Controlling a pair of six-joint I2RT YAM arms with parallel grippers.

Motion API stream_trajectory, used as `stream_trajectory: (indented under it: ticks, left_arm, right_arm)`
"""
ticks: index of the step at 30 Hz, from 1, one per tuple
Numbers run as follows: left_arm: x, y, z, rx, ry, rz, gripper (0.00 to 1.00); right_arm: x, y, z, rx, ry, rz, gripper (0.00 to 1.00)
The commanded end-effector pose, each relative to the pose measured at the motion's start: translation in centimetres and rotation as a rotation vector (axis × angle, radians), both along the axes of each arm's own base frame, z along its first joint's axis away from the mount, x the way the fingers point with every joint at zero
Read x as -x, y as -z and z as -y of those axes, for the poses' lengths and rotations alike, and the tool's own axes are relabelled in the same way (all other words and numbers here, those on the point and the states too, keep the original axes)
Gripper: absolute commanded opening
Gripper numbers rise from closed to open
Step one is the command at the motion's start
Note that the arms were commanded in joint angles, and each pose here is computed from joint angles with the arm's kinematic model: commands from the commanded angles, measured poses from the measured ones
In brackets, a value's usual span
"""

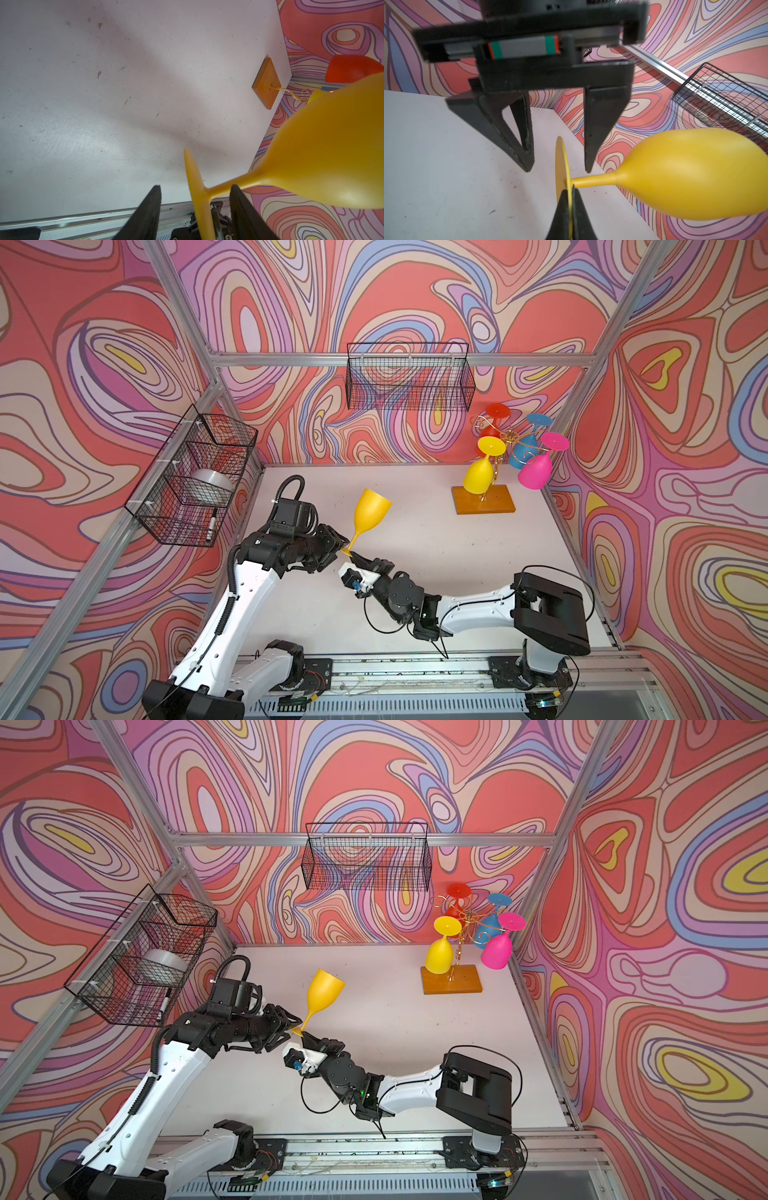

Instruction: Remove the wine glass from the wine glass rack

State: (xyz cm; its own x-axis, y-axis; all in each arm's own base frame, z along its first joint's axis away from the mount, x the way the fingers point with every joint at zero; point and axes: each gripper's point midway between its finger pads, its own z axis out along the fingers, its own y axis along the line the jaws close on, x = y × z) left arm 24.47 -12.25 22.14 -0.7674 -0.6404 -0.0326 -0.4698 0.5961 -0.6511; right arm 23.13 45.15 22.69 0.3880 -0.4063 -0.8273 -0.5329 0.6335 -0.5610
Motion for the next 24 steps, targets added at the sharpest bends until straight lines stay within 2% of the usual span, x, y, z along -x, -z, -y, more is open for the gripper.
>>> stream_trajectory:
  ticks: [1,5,11,16,22,24]
  left_arm:
    - [0.7,-0.3,-0.1,0.029,-0.017,0.007,0.43]
    - [1.4,0.0,-0.8,0.004,-0.024,0.004,0.30]
    - [1.3,0.5,-1.4,0.023,-0.045,0.000,0.24]
    - [0.9,1.0,-1.4,0.036,-0.062,-0.002,0.11]
    - [0.4,1.2,-2.1,-0.006,-0.068,0.012,0.00]
    - [0.3,1.3,-2.5,-0.031,-0.070,0.019,0.00]
  right_arm:
    - [-0.2,-1.1,-0.6,-0.030,0.029,0.024,0.00]
    - [-0.3,-1.4,-1.0,-0.042,0.035,0.024,0.00]
    - [-0.3,-1.4,-1.1,-0.046,0.041,0.017,0.00]
    - [-0.1,-1.6,-1.4,-0.044,0.043,0.016,0.00]
    - [-0.3,-1.5,-1.7,-0.048,0.048,0.011,0.00]
    - [-0.4,-1.3,-1.9,-0.046,0.052,0.010,0.00]
